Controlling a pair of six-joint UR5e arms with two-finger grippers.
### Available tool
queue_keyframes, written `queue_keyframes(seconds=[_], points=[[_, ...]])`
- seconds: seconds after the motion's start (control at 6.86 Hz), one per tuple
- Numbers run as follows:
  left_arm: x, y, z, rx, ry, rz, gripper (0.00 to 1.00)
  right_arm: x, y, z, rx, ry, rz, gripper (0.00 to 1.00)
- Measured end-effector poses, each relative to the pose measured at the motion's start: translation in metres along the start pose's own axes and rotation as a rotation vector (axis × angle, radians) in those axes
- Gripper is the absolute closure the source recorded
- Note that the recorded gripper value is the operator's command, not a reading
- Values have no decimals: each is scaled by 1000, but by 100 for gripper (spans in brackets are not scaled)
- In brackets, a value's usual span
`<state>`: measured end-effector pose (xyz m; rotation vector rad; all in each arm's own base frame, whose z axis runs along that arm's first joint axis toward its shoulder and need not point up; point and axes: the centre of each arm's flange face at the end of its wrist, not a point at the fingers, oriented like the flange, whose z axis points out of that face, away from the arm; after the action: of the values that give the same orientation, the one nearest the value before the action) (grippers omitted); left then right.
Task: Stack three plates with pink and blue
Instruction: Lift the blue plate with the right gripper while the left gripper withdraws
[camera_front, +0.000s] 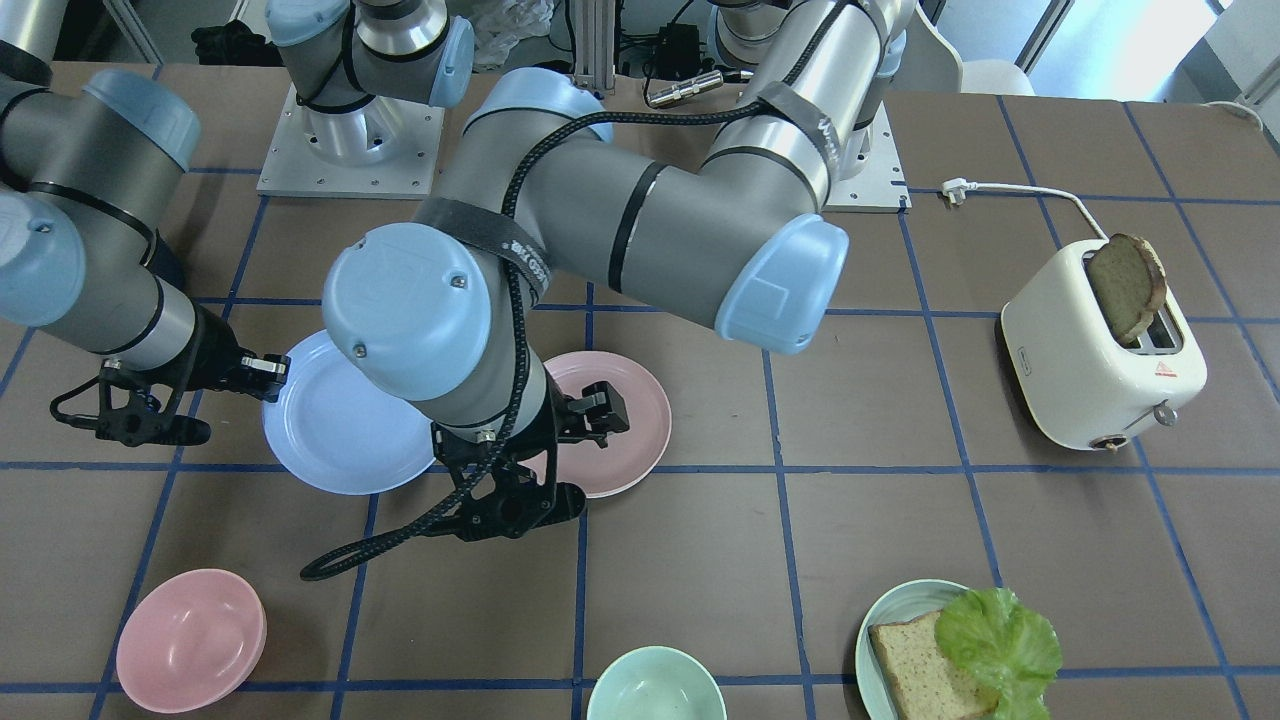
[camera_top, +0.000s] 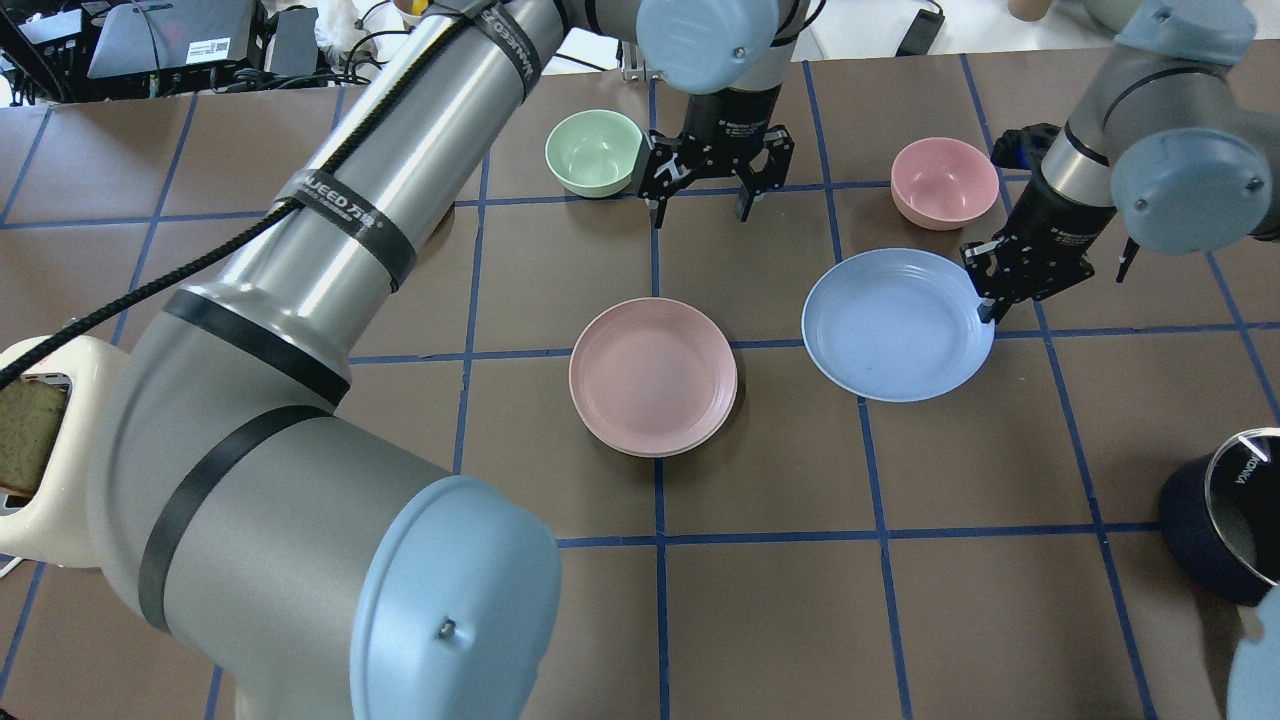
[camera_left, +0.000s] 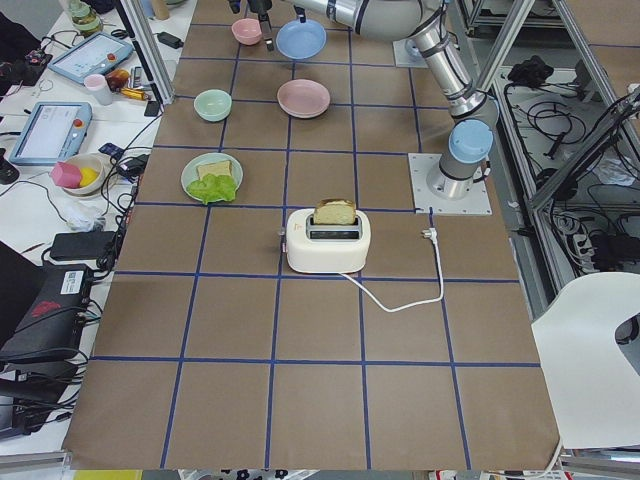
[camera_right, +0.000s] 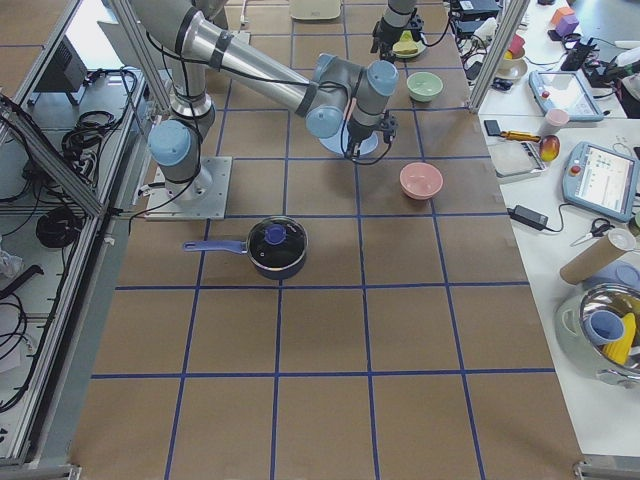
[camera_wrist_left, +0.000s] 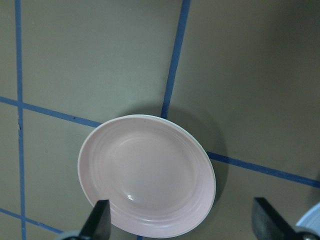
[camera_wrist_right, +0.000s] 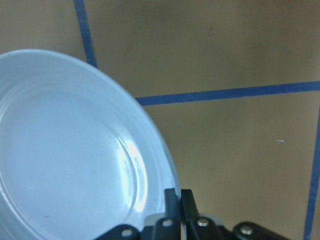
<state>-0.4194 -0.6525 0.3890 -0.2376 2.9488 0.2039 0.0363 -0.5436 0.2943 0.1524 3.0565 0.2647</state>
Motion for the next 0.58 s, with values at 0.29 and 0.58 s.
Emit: queue_keyframes(seconds=[0.29,0.58], points=[[-43,-14,-29,30,27,56,0,-68,24,-6,42,21,67,100],[-90,-29,-51,49,47,112,0,-135,43,-1,96,25,124,100]])
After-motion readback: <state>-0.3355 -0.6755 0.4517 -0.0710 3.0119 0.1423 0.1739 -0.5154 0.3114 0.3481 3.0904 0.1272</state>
